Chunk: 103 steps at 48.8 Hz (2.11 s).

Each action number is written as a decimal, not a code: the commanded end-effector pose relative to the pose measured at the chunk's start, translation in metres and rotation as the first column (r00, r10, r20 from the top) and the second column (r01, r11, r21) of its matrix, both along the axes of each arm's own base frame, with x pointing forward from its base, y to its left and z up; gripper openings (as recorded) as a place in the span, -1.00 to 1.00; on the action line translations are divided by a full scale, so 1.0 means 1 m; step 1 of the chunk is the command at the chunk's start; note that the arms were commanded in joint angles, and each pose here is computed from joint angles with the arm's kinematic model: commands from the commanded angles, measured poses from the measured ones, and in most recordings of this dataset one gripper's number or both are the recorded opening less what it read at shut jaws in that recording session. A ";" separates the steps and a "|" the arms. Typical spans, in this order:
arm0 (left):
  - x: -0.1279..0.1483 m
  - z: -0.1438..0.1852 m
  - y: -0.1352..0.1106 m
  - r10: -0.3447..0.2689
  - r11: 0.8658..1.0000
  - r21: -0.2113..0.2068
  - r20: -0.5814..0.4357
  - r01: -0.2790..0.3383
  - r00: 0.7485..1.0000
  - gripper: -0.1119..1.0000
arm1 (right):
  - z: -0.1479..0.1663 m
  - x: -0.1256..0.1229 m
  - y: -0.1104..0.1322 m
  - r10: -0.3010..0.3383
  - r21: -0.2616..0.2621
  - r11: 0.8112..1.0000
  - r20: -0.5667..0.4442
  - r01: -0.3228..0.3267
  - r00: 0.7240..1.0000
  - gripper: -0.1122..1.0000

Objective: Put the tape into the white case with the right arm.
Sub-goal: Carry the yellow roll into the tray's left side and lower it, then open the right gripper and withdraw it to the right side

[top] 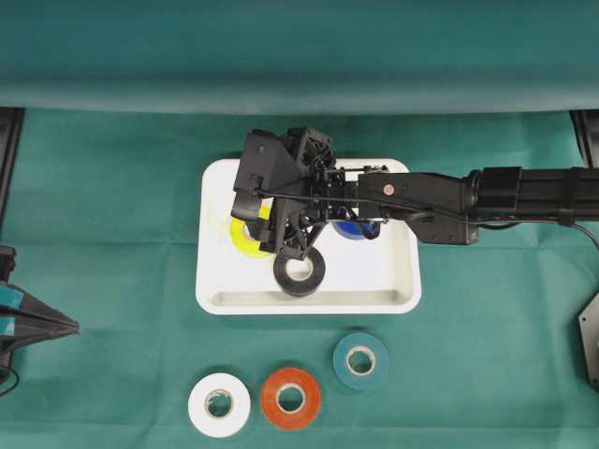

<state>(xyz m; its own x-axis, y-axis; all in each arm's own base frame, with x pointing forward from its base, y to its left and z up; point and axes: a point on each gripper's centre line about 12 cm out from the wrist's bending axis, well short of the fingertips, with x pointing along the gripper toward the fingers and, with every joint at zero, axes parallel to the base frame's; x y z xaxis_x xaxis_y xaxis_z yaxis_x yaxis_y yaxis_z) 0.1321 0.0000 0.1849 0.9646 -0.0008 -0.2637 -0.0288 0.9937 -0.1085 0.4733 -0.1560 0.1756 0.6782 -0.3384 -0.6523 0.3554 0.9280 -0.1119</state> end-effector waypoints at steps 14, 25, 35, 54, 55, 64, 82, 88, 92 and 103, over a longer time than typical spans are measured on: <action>0.001 0.005 0.000 0.000 1.000 -0.001 0.015 0.000 1.000 -0.80 | 0.023 -0.029 0.005 -0.016 -0.011 1.000 -0.003 0.016 1.000 0.39; 0.002 0.005 0.000 0.000 1.000 -0.001 0.014 0.000 1.000 -0.80 | 0.024 -0.073 0.019 -0.012 -0.001 1.000 -0.029 0.012 1.000 0.39; 0.002 0.005 0.000 0.002 1.000 -0.001 0.014 -0.002 1.000 -0.80 | 0.020 -0.111 0.031 -0.007 0.010 1.000 -0.048 0.007 0.999 0.39; 0.001 0.005 0.000 0.002 1.000 -0.001 0.015 -0.002 1.000 -0.80 | 0.012 -0.192 0.059 0.019 0.021 1.000 -0.026 -0.018 0.999 0.39; 0.001 0.005 0.000 0.001 1.000 -0.003 0.012 -0.001 1.000 -0.80 | 0.013 -0.196 0.060 0.022 0.021 1.000 -0.018 -0.022 1.000 0.39; 0.002 0.006 0.000 0.002 1.000 -0.001 0.015 -0.002 1.000 -0.80 | 0.012 -0.233 0.075 0.043 0.021 0.999 0.057 -0.045 0.997 0.39; 0.002 0.006 0.000 0.000 1.000 -0.001 0.014 0.000 1.000 -0.80 | 0.010 -0.287 0.092 0.017 0.033 0.999 0.170 -0.023 0.985 0.37; 0.002 0.006 0.000 0.000 1.000 -0.001 0.015 0.000 1.000 -0.80 | 0.006 -0.291 0.094 0.014 0.039 0.999 0.170 -0.021 0.985 0.37; 0.002 0.006 0.000 0.000 1.000 -0.001 0.015 0.000 1.000 -0.80 | 0.004 -0.291 0.094 0.016 0.041 0.999 0.165 -0.023 0.986 0.37; 0.002 0.006 0.000 0.000 1.000 -0.001 0.015 0.000 1.000 -0.80 | 0.000 -0.290 0.106 0.077 0.047 0.995 0.164 -0.086 0.983 0.37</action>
